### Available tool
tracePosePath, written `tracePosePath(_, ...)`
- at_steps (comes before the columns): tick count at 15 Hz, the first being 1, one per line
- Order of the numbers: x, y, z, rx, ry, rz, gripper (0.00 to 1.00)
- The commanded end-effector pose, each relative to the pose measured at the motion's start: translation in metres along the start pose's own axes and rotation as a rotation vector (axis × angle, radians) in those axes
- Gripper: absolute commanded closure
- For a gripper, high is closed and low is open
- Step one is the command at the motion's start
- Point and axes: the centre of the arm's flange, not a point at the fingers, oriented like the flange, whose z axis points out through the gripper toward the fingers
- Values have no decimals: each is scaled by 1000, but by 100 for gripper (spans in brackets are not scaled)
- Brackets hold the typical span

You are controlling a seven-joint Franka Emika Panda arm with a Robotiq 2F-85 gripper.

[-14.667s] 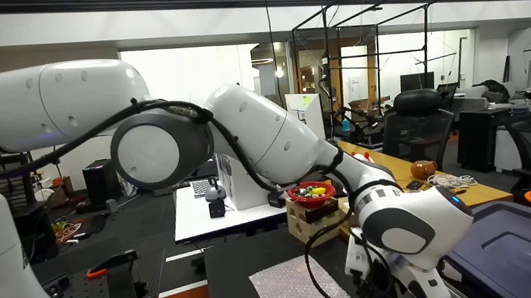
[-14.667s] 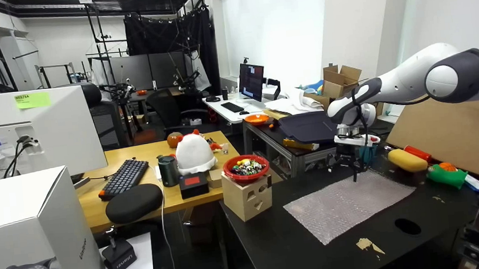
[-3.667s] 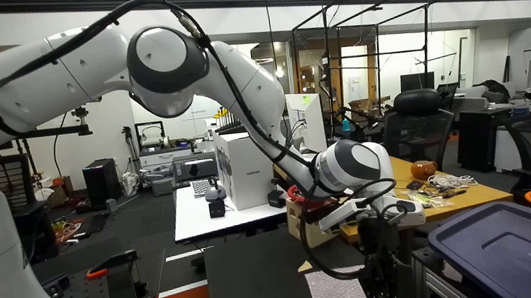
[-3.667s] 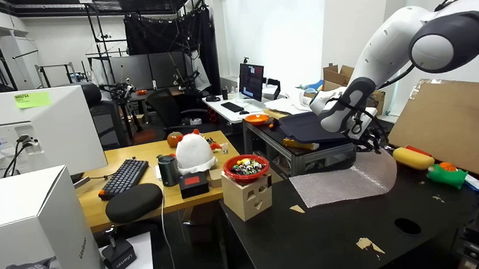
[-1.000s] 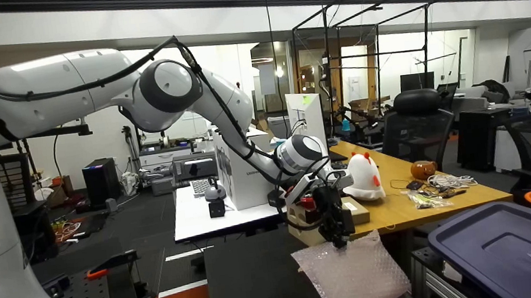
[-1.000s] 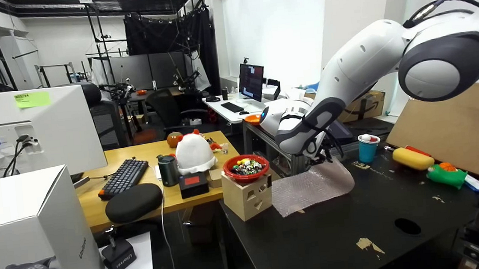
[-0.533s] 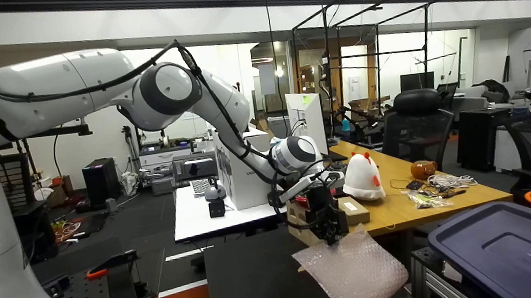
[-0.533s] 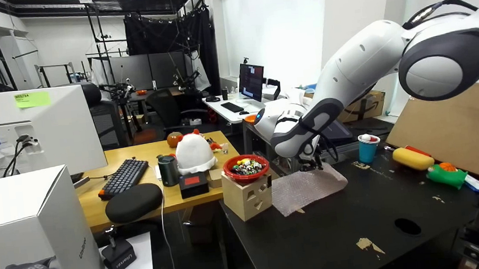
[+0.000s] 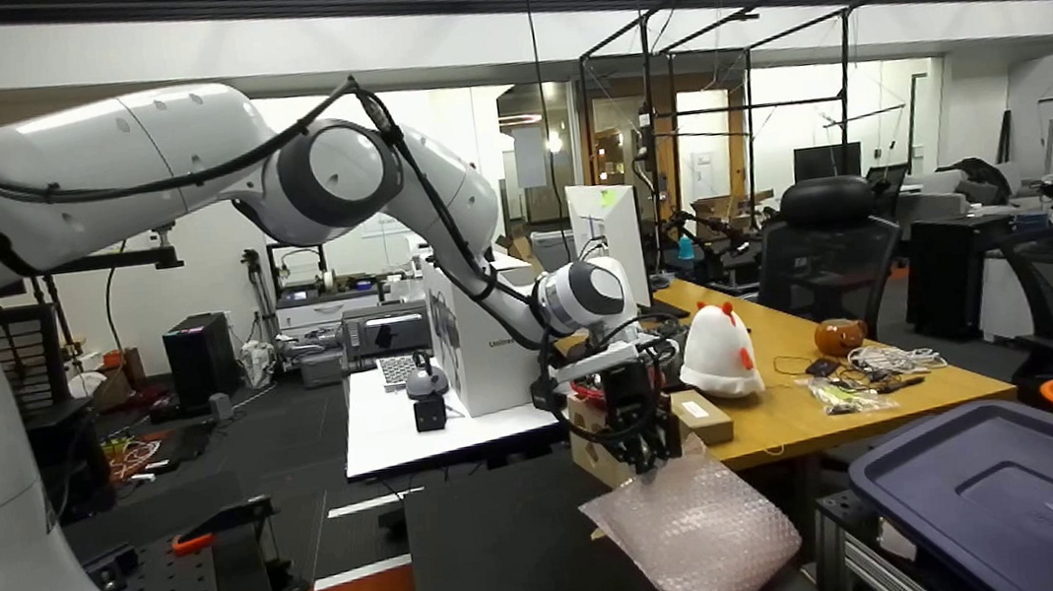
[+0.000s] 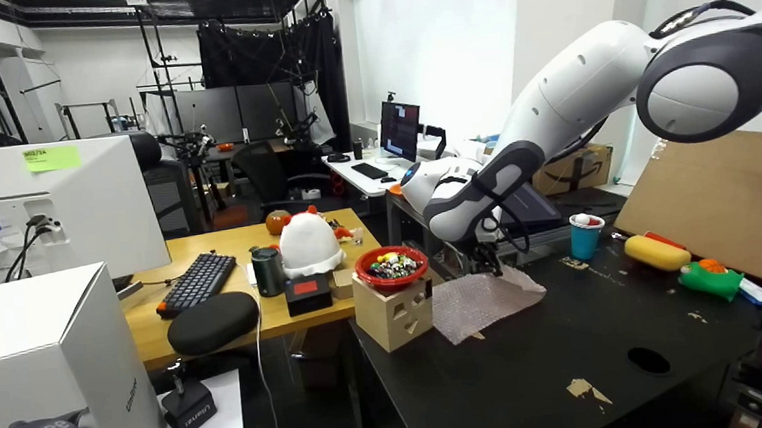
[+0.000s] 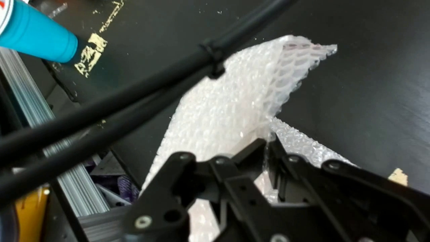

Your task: Fold the plastic sheet in half on the table.

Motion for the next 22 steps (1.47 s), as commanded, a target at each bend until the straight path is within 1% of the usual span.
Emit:
tracePosePath(1,-13,8,-21,105,10,-139,99)
tracePosePath(5,-15,10,-32,191,29,-203,99)
tracePosePath(10,-15,4,-35,263,39,-227,99)
tracePosePath(11,-14,3,-36,269,38,-210,99)
tracePosePath(12,-10,4,-38,285,35,-135,99)
tracePosePath(15,-1,12,-48,351,44,19,99)
tracePosePath(20,7,40,-59,460,101,256,99)
tracePosePath(22,9,48,-58,501,105,333,99)
